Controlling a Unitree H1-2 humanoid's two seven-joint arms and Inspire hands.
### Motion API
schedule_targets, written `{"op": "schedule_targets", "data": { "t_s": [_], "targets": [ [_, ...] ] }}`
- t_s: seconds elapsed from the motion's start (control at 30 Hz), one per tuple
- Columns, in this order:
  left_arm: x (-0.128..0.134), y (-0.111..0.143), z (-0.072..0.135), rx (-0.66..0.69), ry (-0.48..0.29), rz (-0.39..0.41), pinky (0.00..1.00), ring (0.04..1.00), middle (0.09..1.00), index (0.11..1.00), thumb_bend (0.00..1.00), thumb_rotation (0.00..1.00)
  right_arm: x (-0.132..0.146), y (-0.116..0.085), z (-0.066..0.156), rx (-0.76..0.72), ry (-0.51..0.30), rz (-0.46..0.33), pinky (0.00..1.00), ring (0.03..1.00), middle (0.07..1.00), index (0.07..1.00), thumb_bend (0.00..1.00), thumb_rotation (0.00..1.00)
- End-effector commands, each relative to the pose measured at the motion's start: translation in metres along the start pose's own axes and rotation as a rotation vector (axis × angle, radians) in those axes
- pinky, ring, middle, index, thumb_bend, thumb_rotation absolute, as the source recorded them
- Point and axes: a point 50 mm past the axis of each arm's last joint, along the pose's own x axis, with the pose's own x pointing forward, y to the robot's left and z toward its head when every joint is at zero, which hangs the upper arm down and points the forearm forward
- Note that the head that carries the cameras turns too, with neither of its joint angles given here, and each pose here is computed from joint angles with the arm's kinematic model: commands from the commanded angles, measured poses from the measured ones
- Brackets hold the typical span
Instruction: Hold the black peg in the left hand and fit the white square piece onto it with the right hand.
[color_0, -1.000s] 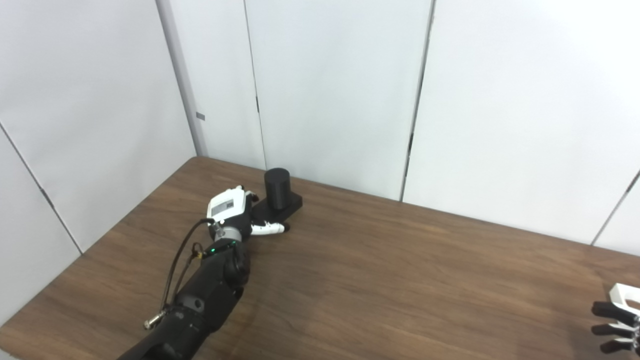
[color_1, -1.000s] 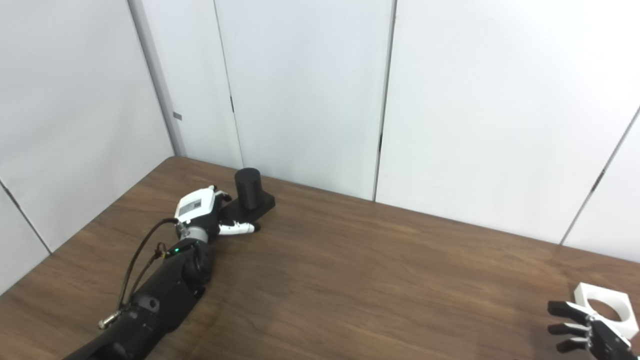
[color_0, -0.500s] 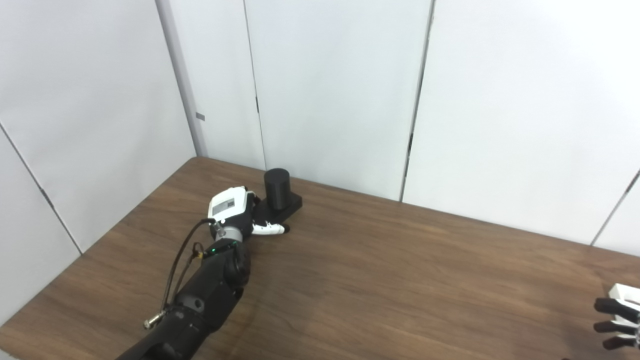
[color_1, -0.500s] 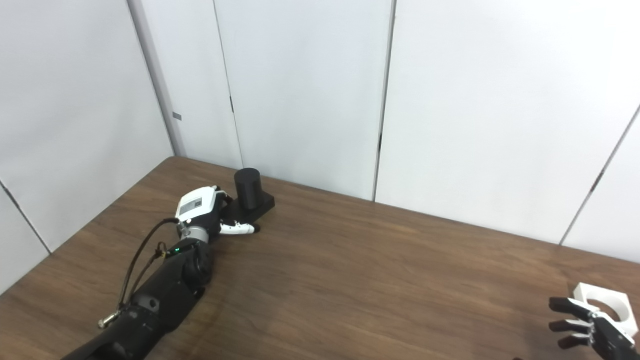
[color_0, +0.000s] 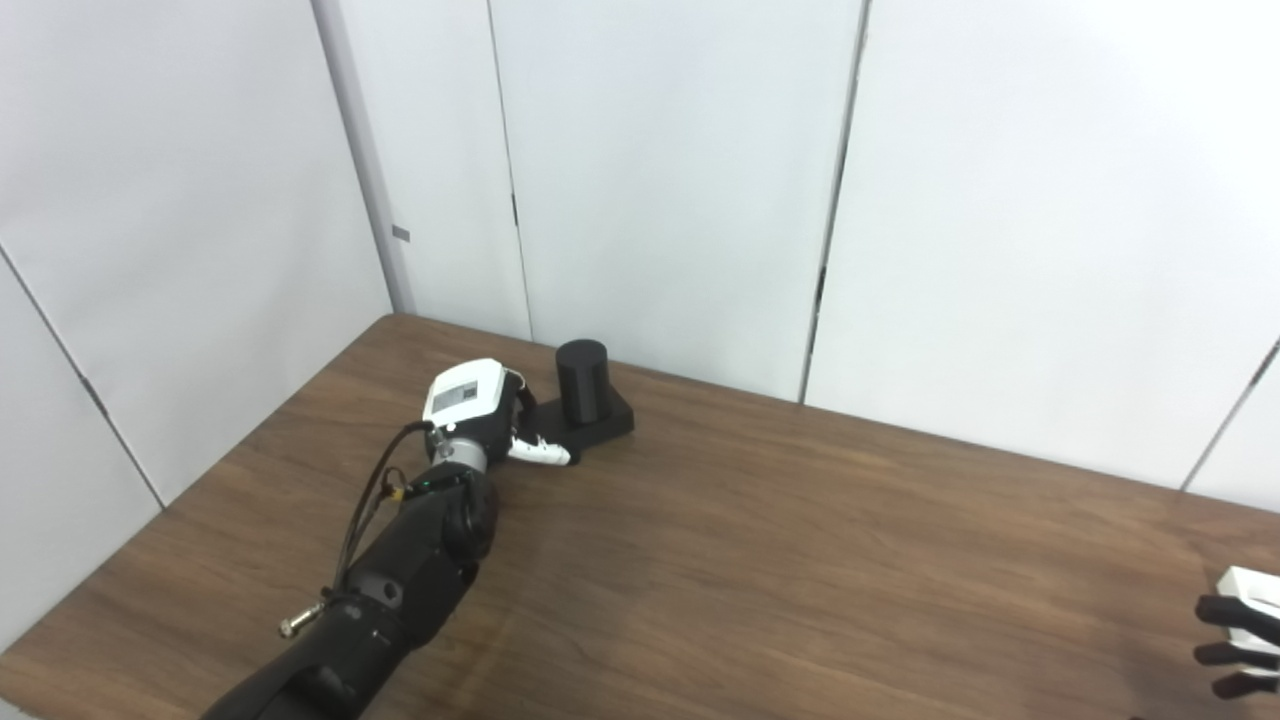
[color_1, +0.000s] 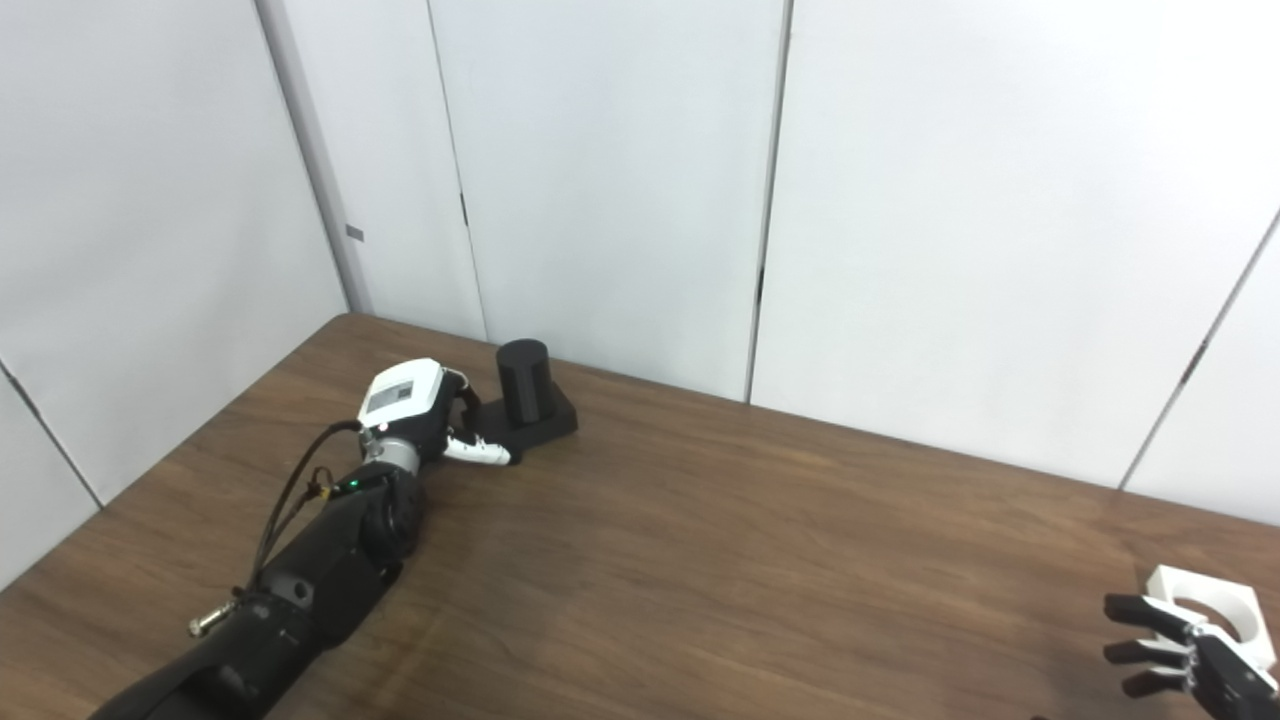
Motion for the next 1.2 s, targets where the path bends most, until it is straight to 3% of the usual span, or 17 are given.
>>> {"op": "schedule_targets", "data": {
  "t_s": [0.0, 0.17, 0.4, 0.77, 1.03, 1.17],
  "targets": [
    [0.006, 0.016, -0.002, 0.035, -0.027, -0.007, 0.78, 0.864, 0.813, 0.483, 0.52, 0.06, 0.009, -0.006, 0.012, -0.008, -0.066, -0.023, 0.44, 0.568, 0.681, 0.663, 0.59, 0.0],
    [0.002, 0.016, 0.0, 0.026, -0.115, -0.043, 0.81, 0.86, 0.822, 0.482, 0.52, 0.06, 0.009, -0.004, 0.015, -0.008, -0.069, -0.025, 0.43, 0.564, 0.681, 0.659, 0.58, 0.0],
    [-0.009, 0.01, 0.012, 0.063, -0.29, -0.174, 0.88, 0.891, 0.852, 0.485, 0.52, 0.06, 0.01, -0.003, 0.021, 0.006, -0.066, -0.018, 0.43, 0.565, 0.686, 0.661, 0.58, 0.0],
    [-0.048, -0.014, 0.053, 0.155, -0.627, -0.249, 0.87, 0.921, 0.876, 0.485, 0.52, 0.06, 0.011, 0.001, 0.031, 0.005, -0.054, -0.022, 0.46, 0.588, 0.689, 0.664, 0.6, 0.0],
    [-0.078, -0.029, 0.082, 0.2, -0.8, -0.351, 0.91, 0.95, 0.902, 0.487, 0.52, 0.07, 0.013, 0.003, 0.035, 0.027, -0.033, -0.028, 0.5, 0.614, 0.709, 0.669, 0.6, 0.0],
    [-0.095, -0.039, 0.096, 0.229, -0.88, -0.366, 0.87, 0.93, 0.896, 0.488, 0.52, 0.07, 0.014, 0.003, 0.033, 0.009, -0.028, -0.033, 0.5, 0.608, 0.701, 0.665, 0.62, 0.0]
  ]
}}
